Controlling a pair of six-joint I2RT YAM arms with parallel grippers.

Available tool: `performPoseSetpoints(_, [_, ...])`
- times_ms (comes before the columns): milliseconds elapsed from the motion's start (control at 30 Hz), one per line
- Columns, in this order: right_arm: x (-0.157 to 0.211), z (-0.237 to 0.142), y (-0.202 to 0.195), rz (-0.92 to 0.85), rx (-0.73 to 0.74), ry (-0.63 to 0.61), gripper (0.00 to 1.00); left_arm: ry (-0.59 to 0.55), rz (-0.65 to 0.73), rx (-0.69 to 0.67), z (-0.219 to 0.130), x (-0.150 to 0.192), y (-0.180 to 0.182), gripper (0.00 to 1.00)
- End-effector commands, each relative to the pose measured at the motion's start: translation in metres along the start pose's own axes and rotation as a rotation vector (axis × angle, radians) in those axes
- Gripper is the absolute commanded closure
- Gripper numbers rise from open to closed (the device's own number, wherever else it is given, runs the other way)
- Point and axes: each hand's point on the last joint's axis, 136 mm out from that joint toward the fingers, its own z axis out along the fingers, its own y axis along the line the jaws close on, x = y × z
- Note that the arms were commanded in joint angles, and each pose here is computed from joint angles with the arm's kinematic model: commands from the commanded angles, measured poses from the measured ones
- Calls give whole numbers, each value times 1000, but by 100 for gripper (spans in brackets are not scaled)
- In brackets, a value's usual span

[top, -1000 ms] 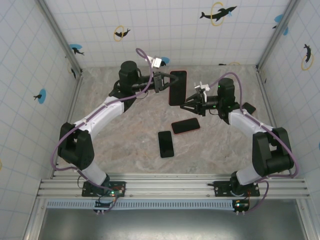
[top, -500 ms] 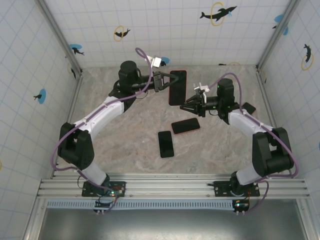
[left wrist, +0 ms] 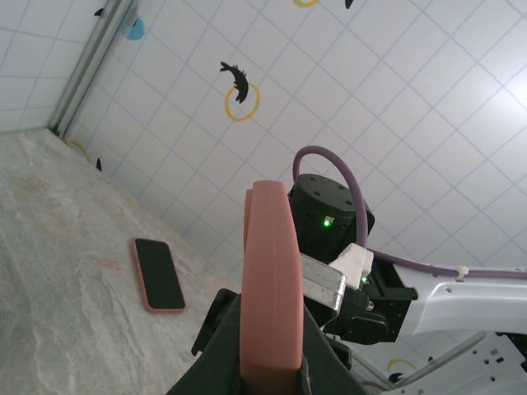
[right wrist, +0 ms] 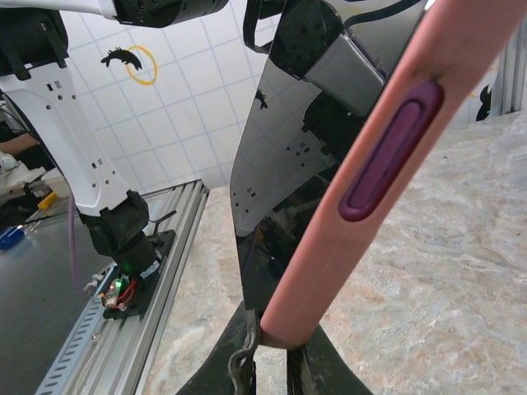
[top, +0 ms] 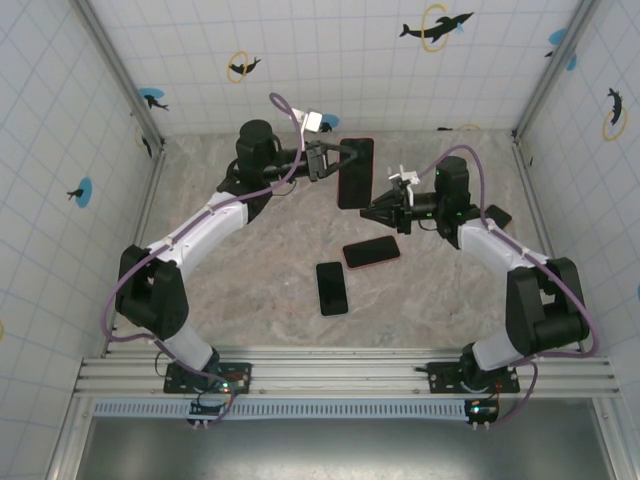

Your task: Take the phone out of the phone case

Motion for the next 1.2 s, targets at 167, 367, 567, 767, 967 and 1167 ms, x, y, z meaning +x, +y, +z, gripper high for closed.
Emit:
performPoseSetpoints(167, [-44,-4,-26,-192,205,-33,88,104,-46,186,15,12,-61,100])
performPoseSetpoints(367, [-48,-7,-37,-275,315,1,88,111,-60,206,16,15,-69,100])
performPoseSetpoints(567, [-57,-10,-41,-310,355,-1,88,112,-67,220,16,16,-72,100])
performPoseSetpoints(767, [-52,-7,-39,-325,362,29,88,108,-53,230,16,15,-72,100])
performPoseSetpoints(967, [-46,-4,-36,-349,372,67,88,105,-52,243,17,15,-73,100])
performPoseSetpoints(1167, [-42,-8,-24,-321,348,30,85,60,-31,145,15,11,-55,100])
